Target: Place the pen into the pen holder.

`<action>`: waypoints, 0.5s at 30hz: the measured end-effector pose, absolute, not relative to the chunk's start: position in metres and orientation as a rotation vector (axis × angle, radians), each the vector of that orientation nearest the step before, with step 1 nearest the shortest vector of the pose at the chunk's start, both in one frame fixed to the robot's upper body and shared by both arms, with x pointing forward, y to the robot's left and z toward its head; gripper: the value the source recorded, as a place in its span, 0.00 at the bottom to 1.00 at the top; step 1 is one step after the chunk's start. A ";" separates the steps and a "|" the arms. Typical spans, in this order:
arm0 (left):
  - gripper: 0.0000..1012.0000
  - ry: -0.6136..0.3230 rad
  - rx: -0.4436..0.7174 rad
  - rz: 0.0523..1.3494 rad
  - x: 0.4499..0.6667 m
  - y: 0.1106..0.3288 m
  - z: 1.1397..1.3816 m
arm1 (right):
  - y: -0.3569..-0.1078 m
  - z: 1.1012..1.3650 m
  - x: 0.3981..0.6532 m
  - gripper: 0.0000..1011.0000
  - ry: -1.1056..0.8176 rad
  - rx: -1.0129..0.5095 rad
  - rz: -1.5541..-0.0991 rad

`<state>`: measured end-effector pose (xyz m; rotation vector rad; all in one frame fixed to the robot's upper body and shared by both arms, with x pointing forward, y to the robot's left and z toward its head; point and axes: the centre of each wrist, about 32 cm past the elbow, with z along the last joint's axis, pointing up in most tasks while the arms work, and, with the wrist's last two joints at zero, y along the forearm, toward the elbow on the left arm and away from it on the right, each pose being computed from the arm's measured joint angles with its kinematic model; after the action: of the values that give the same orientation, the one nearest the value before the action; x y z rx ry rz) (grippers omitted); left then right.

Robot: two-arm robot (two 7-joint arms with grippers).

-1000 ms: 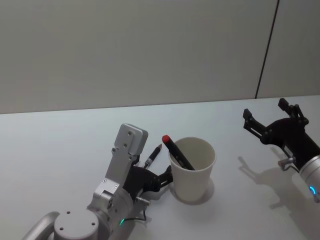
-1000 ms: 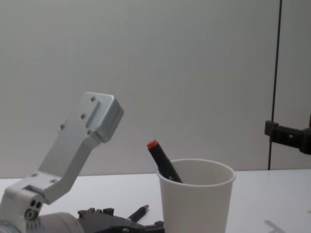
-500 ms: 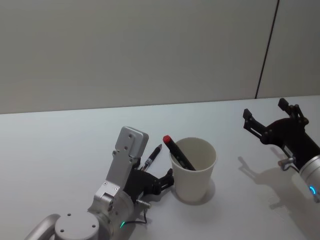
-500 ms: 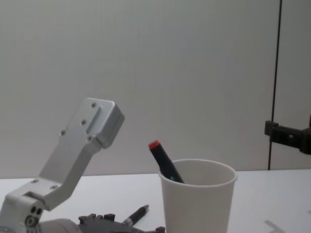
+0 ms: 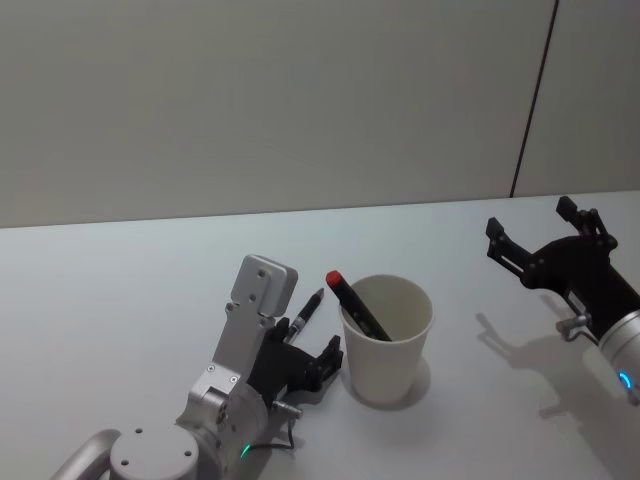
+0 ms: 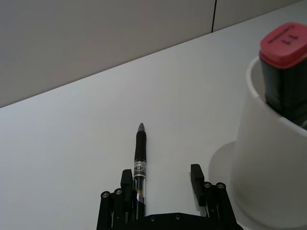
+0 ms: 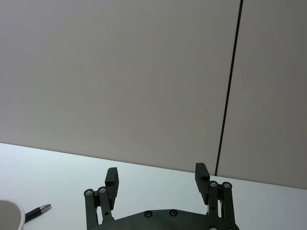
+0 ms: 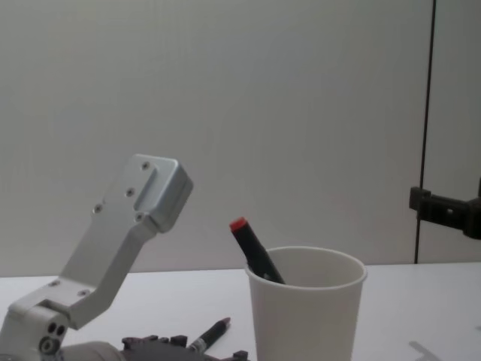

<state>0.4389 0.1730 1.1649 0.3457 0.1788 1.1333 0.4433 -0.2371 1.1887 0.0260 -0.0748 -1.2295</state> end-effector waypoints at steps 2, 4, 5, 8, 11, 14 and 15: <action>0.72 0.179 0.346 1.133 0.439 0.173 1.165 | -0.237 1.189 0.443 0.99 -0.075 0.026 -1.230; 0.66 0.179 0.346 1.133 0.439 0.173 1.165 | -0.237 1.189 0.443 0.99 -0.075 0.026 -1.230; 0.62 0.179 0.346 1.132 0.439 0.173 1.165 | -0.237 1.189 0.443 0.99 -0.075 0.026 -1.229; 0.54 0.180 0.346 1.132 0.439 0.173 1.165 | -0.237 1.189 0.443 0.99 -0.075 0.026 -1.230; 0.44 0.180 0.346 1.132 0.439 0.173 1.164 | -0.237 1.189 0.443 0.99 -0.075 0.026 -1.229; 0.34 0.180 0.347 1.132 0.439 0.173 1.164 | -0.237 1.189 0.443 0.99 -0.075 0.026 -1.230; 0.30 0.180 0.347 1.132 0.439 0.173 1.164 | -0.237 1.189 0.443 0.99 -0.075 0.026 -1.229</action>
<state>0.4386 0.1729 1.1644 0.3466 0.1800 1.1322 0.4433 -0.2371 1.1887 0.0260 -0.0748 -1.2294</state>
